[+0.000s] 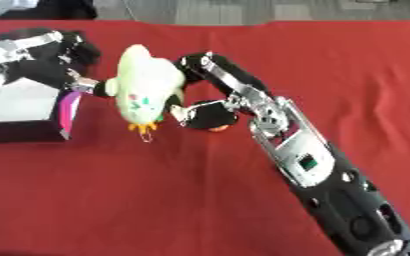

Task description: Pick up the objects with one hand, pass them to the other hand, and then place them into the box on the other side of the table.

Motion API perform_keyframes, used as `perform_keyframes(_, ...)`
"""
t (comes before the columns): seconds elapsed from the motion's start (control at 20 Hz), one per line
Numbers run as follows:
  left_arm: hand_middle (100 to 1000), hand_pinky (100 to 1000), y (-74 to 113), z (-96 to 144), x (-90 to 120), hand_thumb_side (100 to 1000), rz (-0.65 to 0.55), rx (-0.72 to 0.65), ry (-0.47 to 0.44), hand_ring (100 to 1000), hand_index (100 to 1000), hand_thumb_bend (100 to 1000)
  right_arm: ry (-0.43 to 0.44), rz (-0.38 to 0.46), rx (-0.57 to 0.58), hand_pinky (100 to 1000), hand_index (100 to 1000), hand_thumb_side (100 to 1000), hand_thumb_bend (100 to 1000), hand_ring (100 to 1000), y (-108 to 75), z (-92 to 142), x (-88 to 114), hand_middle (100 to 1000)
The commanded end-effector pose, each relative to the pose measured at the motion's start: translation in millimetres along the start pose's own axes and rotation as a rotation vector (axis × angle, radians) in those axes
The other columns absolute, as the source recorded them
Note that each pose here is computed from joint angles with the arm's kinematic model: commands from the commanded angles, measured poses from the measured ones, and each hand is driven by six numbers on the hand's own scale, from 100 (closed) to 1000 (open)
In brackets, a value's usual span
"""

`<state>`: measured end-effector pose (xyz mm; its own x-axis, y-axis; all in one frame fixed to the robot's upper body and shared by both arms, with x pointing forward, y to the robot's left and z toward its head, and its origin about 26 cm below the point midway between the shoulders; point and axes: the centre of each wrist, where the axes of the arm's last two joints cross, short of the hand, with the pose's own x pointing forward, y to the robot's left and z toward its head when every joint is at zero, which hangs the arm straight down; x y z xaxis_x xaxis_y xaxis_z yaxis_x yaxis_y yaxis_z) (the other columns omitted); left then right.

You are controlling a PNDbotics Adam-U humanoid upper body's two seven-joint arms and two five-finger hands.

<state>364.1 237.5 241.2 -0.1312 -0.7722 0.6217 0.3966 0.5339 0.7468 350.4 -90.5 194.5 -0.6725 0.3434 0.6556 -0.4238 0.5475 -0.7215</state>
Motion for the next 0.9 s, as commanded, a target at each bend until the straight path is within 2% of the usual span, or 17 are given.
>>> perform_keyframes(0.05, 712, 759, 11.1, 9.5, 8.8, 391, -0.014, 0.005, -0.041, 837, 787, 920, -0.033, 0.035, -0.009, 778, 450, 100, 139, 639, -4.4, -2.4, 8.6, 442)
perform_keyframes(0.4, 716, 762, 18.8, 21.0, 7.1, 364, -0.021, -0.044, -0.067, 838, 789, 866, -0.024, 0.044, -0.043, 766, 443, 100, 173, 628, -4.1, -3.1, 9.5, 434)
perform_keyframes(0.65, 722, 767, 23.1, 27.1, 3.2, 308, -0.033, -0.07, -0.062, 841, 793, 795, -0.026, 0.042, -0.055, 762, 440, 100, 180, 624, -4.4, -2.5, 10.0, 432)
perform_keyframes(0.9, 719, 765, 28.1, 32.2, -1.2, 332, -0.02, -0.129, -0.075, 841, 786, 830, -0.026, 0.042, -0.061, 760, 439, 100, 186, 624, -4.6, -2.4, 10.3, 430)
